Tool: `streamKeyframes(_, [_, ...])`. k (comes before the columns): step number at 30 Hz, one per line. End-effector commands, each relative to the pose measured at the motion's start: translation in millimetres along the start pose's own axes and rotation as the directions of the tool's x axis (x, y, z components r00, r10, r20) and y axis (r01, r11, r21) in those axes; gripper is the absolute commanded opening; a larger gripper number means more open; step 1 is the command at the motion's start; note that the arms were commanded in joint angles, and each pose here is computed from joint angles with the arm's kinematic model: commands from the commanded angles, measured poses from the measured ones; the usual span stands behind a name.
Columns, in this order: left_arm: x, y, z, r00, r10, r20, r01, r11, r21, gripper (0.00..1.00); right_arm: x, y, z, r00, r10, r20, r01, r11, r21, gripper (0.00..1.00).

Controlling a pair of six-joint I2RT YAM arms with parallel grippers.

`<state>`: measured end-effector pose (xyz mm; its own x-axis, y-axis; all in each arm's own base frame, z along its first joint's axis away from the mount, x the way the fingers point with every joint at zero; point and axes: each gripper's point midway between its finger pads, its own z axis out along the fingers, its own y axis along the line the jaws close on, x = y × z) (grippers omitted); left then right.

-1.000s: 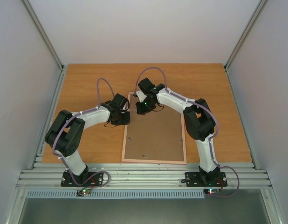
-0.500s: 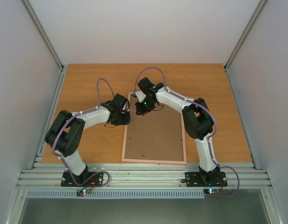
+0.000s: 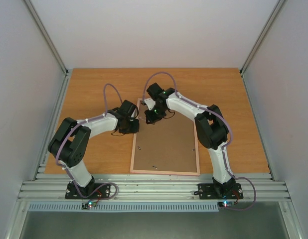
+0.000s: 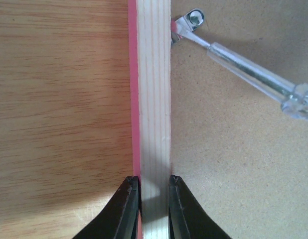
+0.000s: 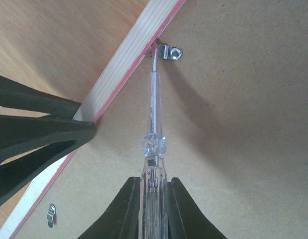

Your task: Take the photo out of the frame

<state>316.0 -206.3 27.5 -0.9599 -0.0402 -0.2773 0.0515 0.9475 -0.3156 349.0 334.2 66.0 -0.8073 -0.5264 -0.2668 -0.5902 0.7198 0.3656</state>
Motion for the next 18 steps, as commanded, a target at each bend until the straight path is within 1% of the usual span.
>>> streamKeyframes(1, [18, -4, 1, 0.999, -0.002, -0.052, 0.004, 1.0, 0.026, 0.07, 25, 8, 8, 0.993, -0.01, -0.115, 0.01, 1.0, 0.0, 0.01])
streamKeyframes(10, [20, -3, 0, 0.999, -0.005, -0.053, 0.007, 1.0, 0.021, 0.07, 30, -5, 3, 0.991, 0.007, -0.132, 0.005, 0.996, 0.094, 0.01])
streamKeyframes(18, [21, 1, 1, 0.998, -0.005, -0.055, 0.006, 1.0, 0.008, 0.07, 36, -7, -3, 0.991, 0.007, -0.133, 0.009, 0.993, 0.114, 0.01])
